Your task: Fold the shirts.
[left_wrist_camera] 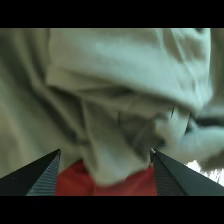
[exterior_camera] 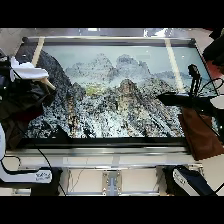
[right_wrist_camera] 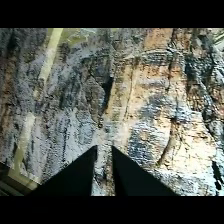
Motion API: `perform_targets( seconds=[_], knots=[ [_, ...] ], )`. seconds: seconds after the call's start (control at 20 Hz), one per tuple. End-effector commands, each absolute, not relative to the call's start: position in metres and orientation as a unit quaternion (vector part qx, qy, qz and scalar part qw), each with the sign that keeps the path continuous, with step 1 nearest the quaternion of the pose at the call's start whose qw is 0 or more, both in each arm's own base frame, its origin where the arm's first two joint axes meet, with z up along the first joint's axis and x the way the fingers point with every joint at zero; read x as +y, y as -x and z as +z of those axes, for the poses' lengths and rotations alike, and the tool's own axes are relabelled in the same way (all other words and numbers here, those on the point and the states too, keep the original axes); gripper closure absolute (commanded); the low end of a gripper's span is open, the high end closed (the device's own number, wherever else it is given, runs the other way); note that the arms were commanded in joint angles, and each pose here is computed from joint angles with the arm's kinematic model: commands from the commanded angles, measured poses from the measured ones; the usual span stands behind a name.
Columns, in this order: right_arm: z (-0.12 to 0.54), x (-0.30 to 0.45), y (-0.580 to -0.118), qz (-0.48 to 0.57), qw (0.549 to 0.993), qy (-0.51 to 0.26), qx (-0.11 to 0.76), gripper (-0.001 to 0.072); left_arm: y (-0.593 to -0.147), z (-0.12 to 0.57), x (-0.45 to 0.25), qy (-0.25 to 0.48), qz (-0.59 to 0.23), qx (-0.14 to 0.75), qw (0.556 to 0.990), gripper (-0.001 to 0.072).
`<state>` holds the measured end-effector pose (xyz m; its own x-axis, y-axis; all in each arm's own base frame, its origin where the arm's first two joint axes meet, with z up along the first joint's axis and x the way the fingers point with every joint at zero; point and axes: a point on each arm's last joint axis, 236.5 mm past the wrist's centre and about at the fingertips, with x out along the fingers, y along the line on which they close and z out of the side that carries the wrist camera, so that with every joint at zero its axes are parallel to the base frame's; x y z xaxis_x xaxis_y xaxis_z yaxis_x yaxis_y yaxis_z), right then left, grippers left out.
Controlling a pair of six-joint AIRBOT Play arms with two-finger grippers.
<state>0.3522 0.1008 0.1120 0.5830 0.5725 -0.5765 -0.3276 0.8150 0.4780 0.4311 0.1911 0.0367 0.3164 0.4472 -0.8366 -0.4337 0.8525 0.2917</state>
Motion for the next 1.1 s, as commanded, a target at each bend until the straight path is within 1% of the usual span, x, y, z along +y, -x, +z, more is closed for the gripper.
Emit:
perform_targets(
  seconds=[0.0, 0.05, 0.25, 0.4, 0.5, 0.65, 0.7, 0.75, 0.8, 0.85, 0.95, 1.05],
  knots=[
    [0.131, 0.114, -0.356, 0.274, 0.868, -0.215, 0.354, 0.0285, -0.46, 0.023, 0.201, 0.046, 0.289, 0.467, 0.834, 0.0056],
    [0.133, 0.115, -0.356, 0.276, 0.867, -0.219, 0.353, 0.0224, -0.464, 0.022, 0.202, 0.075, 0.303, 0.451, 0.836, 0.0056],
    [0.134, 0.117, -0.356, 0.278, 0.866, -0.224, 0.351, 0.0223, -0.467, 0.014, 0.215, 0.198, 0.365, 0.398, 0.818, 0.0057],
    [0.135, 0.116, -0.357, 0.276, 0.867, -0.223, 0.349, 0.0223, -0.468, 0.003, 0.218, 0.261, 0.367, 0.39, 0.803, 0.0057],
    [0.135, 0.115, -0.357, 0.275, 0.868, -0.223, 0.348, 0.0223, -0.468, -0.004, 0.222, 0.272, 0.369, 0.39, 0.799, 0.0058],
    [0.135, 0.115, -0.357, 0.275, 0.868, -0.224, 0.348, 0.0224, -0.478, -0.008, 0.229, 0.273, 0.362, 0.374, 0.809, 0.0068],
    [0.136, 0.116, -0.358, 0.276, 0.867, -0.226, 0.347, 0.0224, -0.484, -0.008, 0.229, 0.273, 0.357, 0.367, 0.815, 0.0107],
    [0.138, 0.117, -0.358, 0.278, 0.866, -0.231, 0.344, 0.0224, -0.488, -0.007, 0.229, 0.273, 0.354, 0.36, 0.819, 0.0281],
    [0.141, 0.119, -0.358, 0.282, 0.865, -0.239, 0.34, 0.0224, -0.49, -0.005, 0.229, 0.273, 0.351, 0.355, 0.822, 0.0536],
    [0.146, 0.122, -0.359, 0.286, 0.862, -0.25, 0.335, 0.0224, -0.49, -0.003, 0.229, 0.271, 0.35, 0.354, 0.824, 0.0687],
    [0.159, 0.127, -0.36, 0.297, 0.858, -0.271, 0.321, 0.0225, -0.488, 0.004, 0.227, 0.265, 0.345, 0.358, 0.826, 0.0697],
    [0.179, 0.131, -0.36, 0.313, 0.858, -0.267, 0.306, 0.0225, -0.484, 0.024, 0.223, 0.264, 0.343, 0.349, 0.831, 0.0698]
  ],
)
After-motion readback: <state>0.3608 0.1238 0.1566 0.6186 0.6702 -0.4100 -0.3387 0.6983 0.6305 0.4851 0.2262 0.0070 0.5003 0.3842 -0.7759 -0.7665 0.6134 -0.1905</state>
